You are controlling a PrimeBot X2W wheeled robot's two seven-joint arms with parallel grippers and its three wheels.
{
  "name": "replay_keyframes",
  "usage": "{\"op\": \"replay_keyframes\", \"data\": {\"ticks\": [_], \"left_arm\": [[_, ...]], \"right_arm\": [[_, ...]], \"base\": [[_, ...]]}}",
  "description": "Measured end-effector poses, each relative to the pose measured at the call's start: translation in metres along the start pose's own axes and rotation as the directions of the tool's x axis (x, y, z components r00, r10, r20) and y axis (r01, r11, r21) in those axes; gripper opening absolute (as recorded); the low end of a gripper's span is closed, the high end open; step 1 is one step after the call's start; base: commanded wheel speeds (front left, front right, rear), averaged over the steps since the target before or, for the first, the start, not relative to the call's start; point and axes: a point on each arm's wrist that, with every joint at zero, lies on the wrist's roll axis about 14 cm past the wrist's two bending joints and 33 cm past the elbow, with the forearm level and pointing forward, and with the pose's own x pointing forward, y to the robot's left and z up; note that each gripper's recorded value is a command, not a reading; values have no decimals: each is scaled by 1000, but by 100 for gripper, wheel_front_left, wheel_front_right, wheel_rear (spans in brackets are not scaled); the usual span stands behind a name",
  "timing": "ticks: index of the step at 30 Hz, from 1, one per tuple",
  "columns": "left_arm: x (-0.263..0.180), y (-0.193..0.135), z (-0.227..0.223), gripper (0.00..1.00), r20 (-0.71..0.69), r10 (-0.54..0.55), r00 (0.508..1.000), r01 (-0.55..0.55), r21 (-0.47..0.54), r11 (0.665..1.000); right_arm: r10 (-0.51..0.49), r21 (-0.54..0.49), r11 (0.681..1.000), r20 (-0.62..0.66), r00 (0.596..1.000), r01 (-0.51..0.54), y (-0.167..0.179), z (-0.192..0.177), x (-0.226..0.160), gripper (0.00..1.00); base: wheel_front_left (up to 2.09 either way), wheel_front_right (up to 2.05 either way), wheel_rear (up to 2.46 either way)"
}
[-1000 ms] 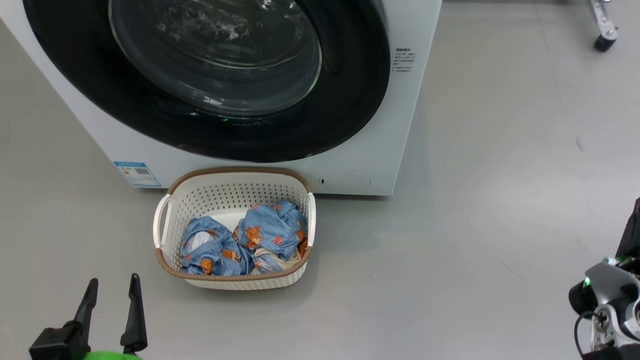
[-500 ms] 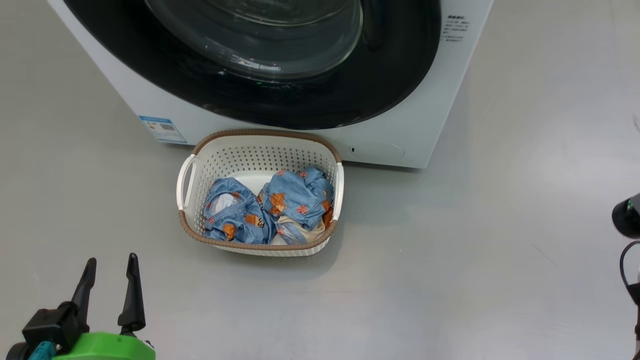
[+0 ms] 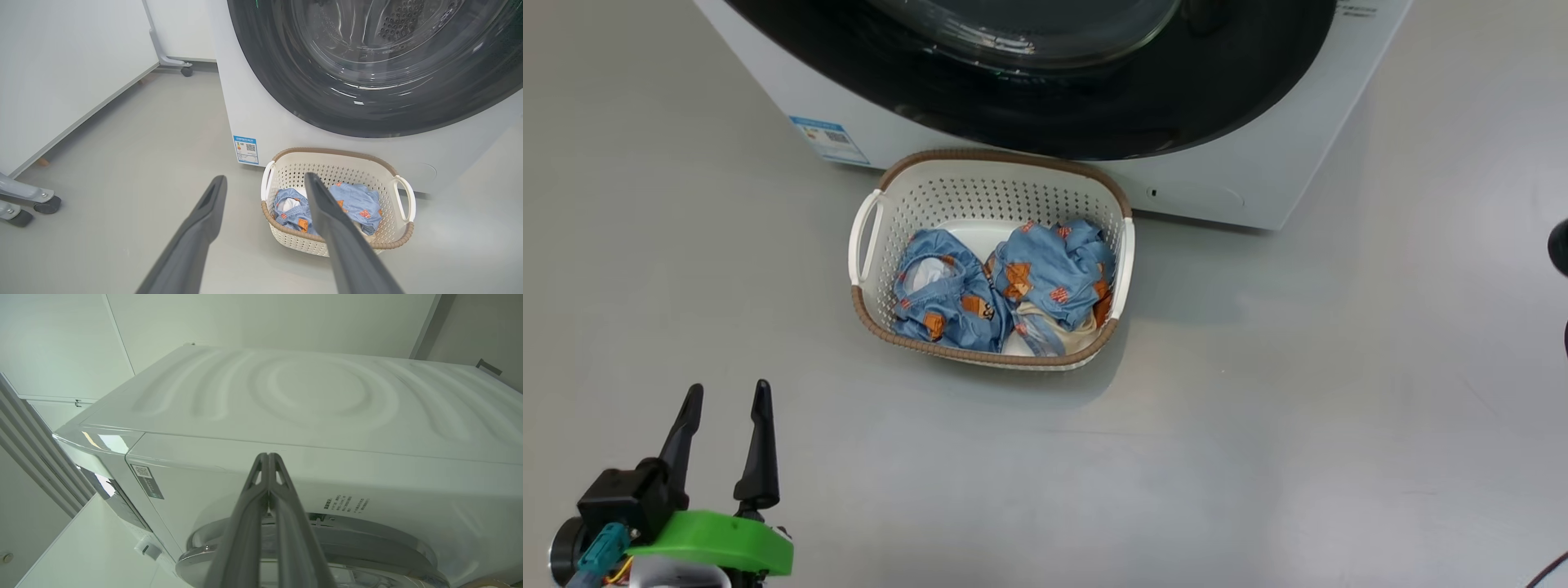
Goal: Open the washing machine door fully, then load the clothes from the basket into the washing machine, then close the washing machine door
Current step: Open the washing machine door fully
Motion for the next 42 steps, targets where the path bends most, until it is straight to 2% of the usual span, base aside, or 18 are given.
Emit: {"op": "replay_keyframes", "data": {"ticks": [10, 20, 30, 42], "left_arm": [[3, 6, -7, 100, -31, 27, 999, -27, 8, 1000], [-8, 27, -15, 100, -61, 100, 993, -99, 13, 995], [-13, 36, -19, 100, -78, 141, 987, -141, 5, 990], [-17, 43, -27, 100, -109, 172, 979, -172, 13, 985]], "right_arm": [[18, -17, 1000, -140, 990, -21, -9, -42, 38, 0], [5, -1, 1000, -303, 953, -6, -23, -97, 54, 0], [40, -4, 999, -369, 929, -44, -15, -119, 72, 0], [32, -6, 999, -454, 891, -39, -25, -143, 82, 0]], "base": [[0, 0, 0], [0, 0, 0], [0, 0, 0], [0, 0, 0]]}}
